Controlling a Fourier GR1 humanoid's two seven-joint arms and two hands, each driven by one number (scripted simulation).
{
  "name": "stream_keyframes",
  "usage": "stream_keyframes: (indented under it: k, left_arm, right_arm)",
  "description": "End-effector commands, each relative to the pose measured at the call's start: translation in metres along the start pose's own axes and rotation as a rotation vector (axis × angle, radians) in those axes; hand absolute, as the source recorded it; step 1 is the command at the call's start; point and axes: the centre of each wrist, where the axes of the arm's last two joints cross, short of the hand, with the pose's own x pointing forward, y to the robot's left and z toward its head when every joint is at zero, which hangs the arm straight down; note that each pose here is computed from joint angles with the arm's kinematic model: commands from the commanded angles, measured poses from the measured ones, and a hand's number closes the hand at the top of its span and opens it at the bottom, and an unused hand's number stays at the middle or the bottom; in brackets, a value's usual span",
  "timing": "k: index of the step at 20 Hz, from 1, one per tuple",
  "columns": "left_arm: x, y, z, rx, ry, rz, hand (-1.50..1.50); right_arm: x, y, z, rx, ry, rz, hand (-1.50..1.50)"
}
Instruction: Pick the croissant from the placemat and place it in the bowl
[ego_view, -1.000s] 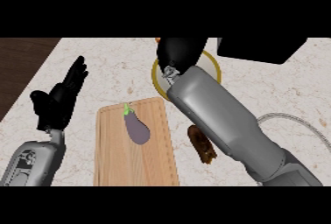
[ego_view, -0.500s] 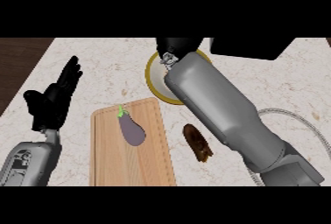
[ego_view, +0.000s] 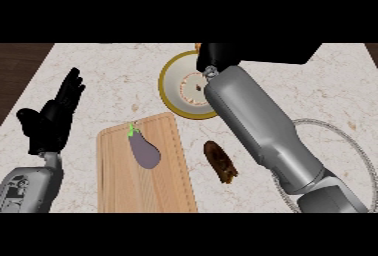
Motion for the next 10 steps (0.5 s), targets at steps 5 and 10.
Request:
stream_keyframes:
  k: [5, 10]
  left_arm:
    - [-0.005, -0.004, 0.008, 0.002, 0.005, 0.011, 0.00]
    - [0.000, 0.016, 0.007, 0.032, 0.017, -0.007, 0.00]
  right_arm:
    - [-0.026, 0.039, -0.008, -0.025, 0.193, -0.118, 1.50]
    - [-0.056, 0.062, -0.021, 0.227, 0.441, -0.047, 1.50]
